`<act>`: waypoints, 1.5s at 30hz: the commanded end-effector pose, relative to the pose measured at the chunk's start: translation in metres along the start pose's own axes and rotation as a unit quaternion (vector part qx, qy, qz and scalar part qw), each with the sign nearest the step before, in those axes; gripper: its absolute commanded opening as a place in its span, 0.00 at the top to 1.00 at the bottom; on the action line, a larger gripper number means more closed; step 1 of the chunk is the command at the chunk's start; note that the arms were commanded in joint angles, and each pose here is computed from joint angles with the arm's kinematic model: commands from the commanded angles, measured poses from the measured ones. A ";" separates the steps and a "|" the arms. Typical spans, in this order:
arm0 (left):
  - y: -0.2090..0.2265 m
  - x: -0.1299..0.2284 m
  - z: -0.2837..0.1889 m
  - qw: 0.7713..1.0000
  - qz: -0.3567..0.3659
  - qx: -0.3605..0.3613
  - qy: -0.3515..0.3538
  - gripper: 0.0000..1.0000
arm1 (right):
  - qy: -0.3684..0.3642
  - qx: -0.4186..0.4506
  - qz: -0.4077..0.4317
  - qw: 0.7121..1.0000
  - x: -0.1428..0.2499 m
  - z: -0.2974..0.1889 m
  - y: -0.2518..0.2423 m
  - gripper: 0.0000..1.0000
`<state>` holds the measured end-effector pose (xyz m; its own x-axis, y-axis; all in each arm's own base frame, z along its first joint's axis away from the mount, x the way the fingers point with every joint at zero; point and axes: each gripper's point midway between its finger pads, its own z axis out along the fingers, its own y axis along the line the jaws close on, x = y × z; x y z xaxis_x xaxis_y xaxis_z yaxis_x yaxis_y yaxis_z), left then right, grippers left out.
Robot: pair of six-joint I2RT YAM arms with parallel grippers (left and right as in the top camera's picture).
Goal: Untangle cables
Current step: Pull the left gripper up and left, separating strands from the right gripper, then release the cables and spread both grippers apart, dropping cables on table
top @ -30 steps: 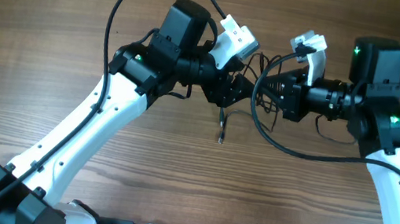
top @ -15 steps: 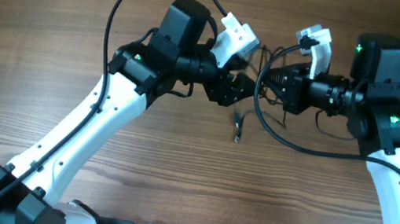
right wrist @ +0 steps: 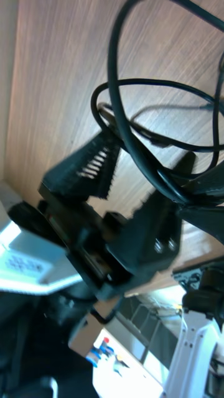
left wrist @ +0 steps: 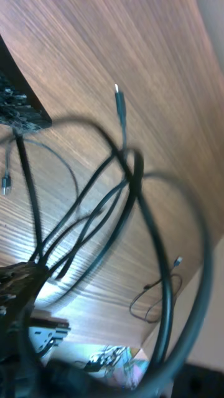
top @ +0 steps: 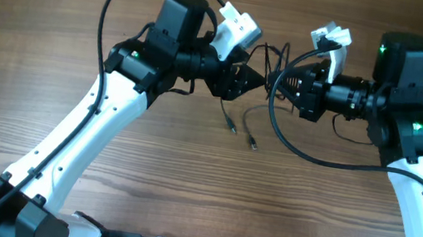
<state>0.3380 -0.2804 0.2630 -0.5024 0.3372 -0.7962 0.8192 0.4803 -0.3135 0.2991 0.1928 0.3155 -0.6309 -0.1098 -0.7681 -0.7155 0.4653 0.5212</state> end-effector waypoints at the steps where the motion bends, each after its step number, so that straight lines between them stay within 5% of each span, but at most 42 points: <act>1: 0.005 -0.002 -0.002 1.000 -0.003 -0.012 -0.003 0.31 | -0.008 -0.035 -0.020 0.999 -0.007 -0.004 0.018 0.96; 18: 0.035 -0.016 -0.006 0.994 -0.044 -0.097 -0.034 0.50 | 0.008 -0.166 0.019 0.986 0.002 -0.013 0.062 0.96; 23: 0.045 -0.021 -0.009 0.989 -0.063 -0.123 -0.046 0.95 | 0.014 -0.186 0.033 0.982 0.005 -0.015 0.069 0.96; 28: 0.072 -0.016 -0.020 0.975 -0.111 -0.188 -0.049 0.96 | 0.018 -0.180 0.041 0.983 0.007 -0.015 0.067 0.96; 31: 0.091 -0.009 -0.032 0.963 -0.146 -0.220 -0.051 0.96 | 0.028 -0.111 0.058 0.992 0.013 -0.008 0.044 0.96; 34: 0.110 0.000 -0.052 0.950 -0.189 -0.241 -0.053 0.96 | 0.049 0.049 0.127 0.989 0.029 -0.006 -0.008 0.96; 45: 0.129 0.006 -0.126 0.925 -0.247 -0.276 -0.089 0.96 | 0.080 0.376 0.224 0.896 0.075 -0.056 -0.101 0.96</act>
<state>0.4047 -0.1489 0.2592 -0.7320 -0.0683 -0.6779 0.2964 0.8639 -0.4071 0.2957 0.1307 0.2362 -0.9009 0.0339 -0.4327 -0.2023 0.8492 0.4878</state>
